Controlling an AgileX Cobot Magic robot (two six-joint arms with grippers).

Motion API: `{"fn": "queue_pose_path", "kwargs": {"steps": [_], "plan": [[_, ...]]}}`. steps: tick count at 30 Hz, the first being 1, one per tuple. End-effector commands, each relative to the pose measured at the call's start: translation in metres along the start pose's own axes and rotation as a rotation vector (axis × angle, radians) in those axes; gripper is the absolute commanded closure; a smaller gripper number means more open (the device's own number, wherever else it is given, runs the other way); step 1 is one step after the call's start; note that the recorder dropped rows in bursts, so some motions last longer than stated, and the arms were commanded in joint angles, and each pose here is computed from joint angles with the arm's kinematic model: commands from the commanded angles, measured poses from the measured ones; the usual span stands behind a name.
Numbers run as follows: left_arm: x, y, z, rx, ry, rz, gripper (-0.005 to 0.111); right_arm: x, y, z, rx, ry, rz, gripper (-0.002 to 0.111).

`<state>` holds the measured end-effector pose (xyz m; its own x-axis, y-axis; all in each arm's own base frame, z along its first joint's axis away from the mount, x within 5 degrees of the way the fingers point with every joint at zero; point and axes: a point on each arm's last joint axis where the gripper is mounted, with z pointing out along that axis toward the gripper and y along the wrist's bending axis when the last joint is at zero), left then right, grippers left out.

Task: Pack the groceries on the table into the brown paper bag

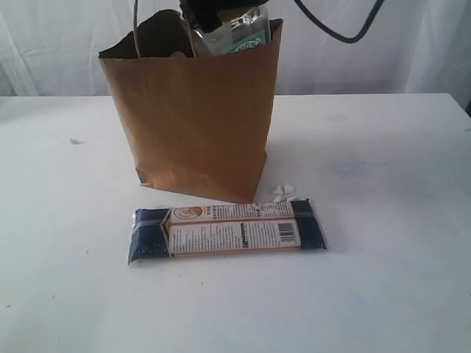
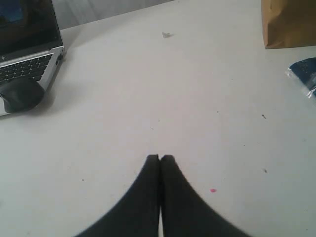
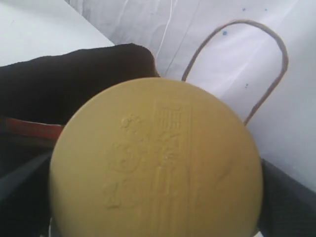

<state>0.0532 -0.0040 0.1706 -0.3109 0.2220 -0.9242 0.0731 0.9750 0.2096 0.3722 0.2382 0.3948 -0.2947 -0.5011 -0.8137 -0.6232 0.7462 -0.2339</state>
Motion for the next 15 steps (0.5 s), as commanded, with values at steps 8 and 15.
{"fn": "queue_pose_path", "kwargs": {"steps": [8, 15], "plan": [[0.0008, -0.0001, 0.0002, -0.002, -0.003, -0.003, 0.107, 0.0061, -0.0021, -0.0040, -0.008, 0.072, 0.020, 0.047], [0.0008, -0.0001, 0.0002, -0.002, -0.003, -0.003, 0.107, 0.0063, -0.0028, -0.0029, 0.001, 0.071, 0.012, 0.047]]}}
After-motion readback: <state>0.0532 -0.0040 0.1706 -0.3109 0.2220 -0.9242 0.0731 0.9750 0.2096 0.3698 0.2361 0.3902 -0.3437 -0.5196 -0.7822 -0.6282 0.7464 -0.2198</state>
